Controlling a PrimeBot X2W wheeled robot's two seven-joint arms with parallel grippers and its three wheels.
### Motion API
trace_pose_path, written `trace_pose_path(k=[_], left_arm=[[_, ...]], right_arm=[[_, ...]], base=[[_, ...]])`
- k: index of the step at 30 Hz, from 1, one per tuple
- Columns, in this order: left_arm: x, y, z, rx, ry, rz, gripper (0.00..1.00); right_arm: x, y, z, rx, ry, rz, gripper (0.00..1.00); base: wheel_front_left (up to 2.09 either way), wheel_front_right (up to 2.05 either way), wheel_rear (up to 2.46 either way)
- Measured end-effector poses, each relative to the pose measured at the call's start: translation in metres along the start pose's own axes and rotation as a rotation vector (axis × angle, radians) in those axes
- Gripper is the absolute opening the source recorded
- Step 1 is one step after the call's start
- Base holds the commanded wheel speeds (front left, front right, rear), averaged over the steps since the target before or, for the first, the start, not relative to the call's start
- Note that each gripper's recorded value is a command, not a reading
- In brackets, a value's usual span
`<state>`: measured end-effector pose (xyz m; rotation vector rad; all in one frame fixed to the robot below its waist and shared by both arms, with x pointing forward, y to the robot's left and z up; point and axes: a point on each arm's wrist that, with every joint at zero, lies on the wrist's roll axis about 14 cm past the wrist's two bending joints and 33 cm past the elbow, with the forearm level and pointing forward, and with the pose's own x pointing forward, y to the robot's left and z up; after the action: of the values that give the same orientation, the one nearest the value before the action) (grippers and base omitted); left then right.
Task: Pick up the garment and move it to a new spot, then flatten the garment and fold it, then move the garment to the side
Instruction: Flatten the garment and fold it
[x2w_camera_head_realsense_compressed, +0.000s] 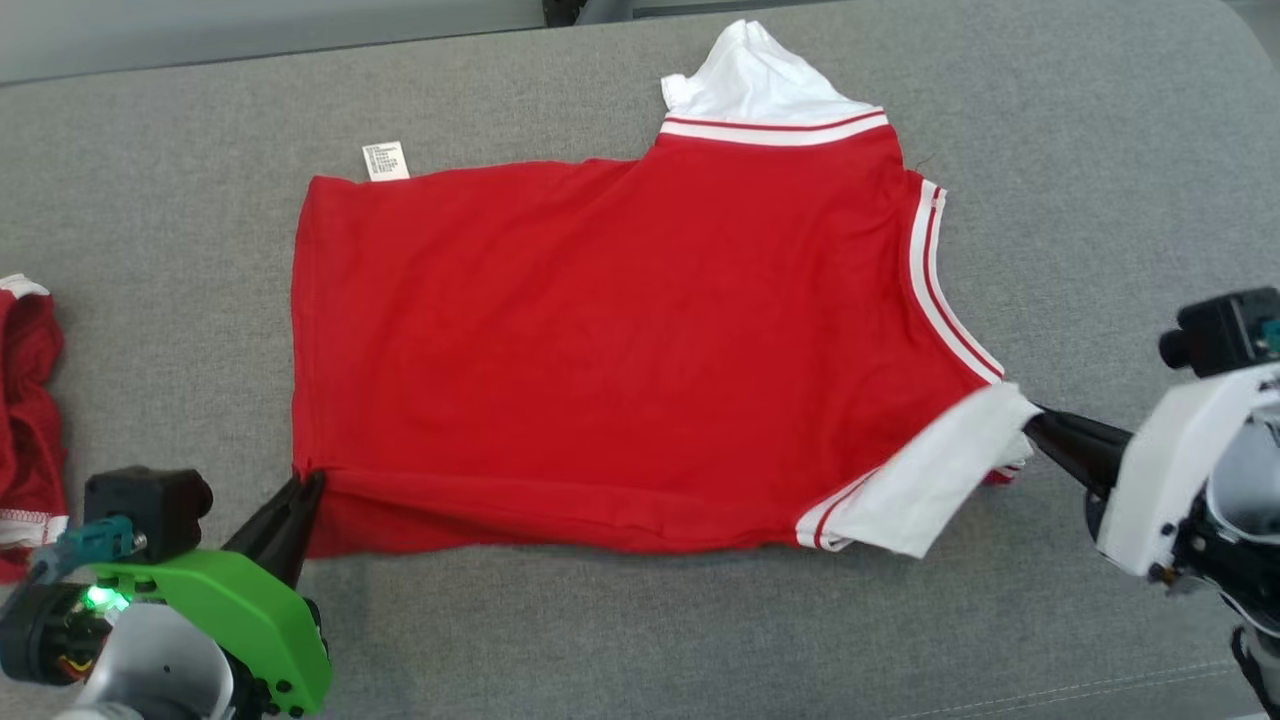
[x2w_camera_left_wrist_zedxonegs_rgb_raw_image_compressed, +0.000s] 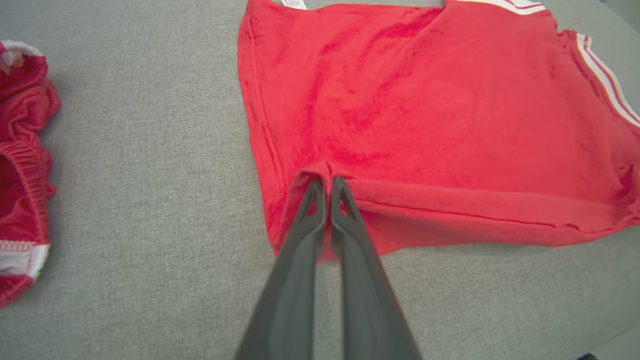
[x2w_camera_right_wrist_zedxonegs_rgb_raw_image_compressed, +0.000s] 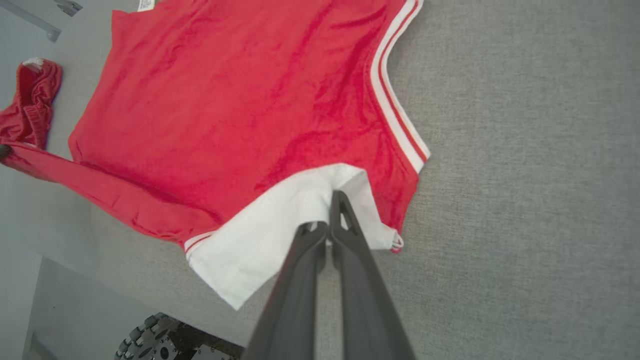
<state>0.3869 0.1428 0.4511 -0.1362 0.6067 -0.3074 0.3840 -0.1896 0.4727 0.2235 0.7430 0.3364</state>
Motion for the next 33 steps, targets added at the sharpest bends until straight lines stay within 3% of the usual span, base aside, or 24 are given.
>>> trace_pose_path(k=[8,18,19,20,21,22,23,24,28,33], left_arm=[[0.028,0.022,-0.008,-0.056,0.032,0.033,0.0],[0.051,0.04,-0.027,-0.14,0.05,0.075,0.0],[0.052,0.04,-0.03,-0.149,0.055,0.071,0.08],[0.054,0.039,-0.033,-0.157,0.057,0.065,0.47],[0.055,0.037,-0.035,-0.161,0.059,0.062,1.0],[0.056,0.037,-0.036,-0.165,0.054,0.059,1.0],[0.057,0.035,-0.035,-0.177,0.04,0.051,1.0],[0.058,0.033,-0.032,-0.185,0.017,0.047,1.0],[0.058,0.035,-0.011,-0.212,-0.13,0.075,1.0],[0.051,0.037,0.013,-0.232,-0.317,0.113,1.0]], right_arm=[[0.051,-0.013,0.025,0.011,0.014,0.02,0.0],[0.096,-0.022,0.016,0.071,0.017,0.038,0.0],[0.099,-0.025,0.013,0.075,0.022,0.034,0.0],[0.102,-0.026,0.01,0.078,0.027,0.033,0.0],[0.104,-0.025,0.009,0.076,0.02,0.035,0.0],[0.105,-0.024,0.013,0.08,-0.013,0.041,0.03],[0.106,-0.021,0.018,0.091,-0.044,0.053,0.62],[0.106,-0.019,0.023,0.098,-0.083,0.065,1.0],[0.096,-0.02,0.04,0.063,-0.223,0.058,1.0],[0.07,-0.03,0.057,-0.072,-0.426,0.003,1.0]], base=[[0.0,0.0,0.0],[0.0,0.0,0.0],[0.0,0.0,0.0],[0.0,0.0,0.0],[0.0,0.0,0.0],[0.0,0.0,0.0],[0.0,0.0,0.0],[0.0,0.0,0.0],[0.0,0.0,0.0],[0.0,0.0,0.0]])
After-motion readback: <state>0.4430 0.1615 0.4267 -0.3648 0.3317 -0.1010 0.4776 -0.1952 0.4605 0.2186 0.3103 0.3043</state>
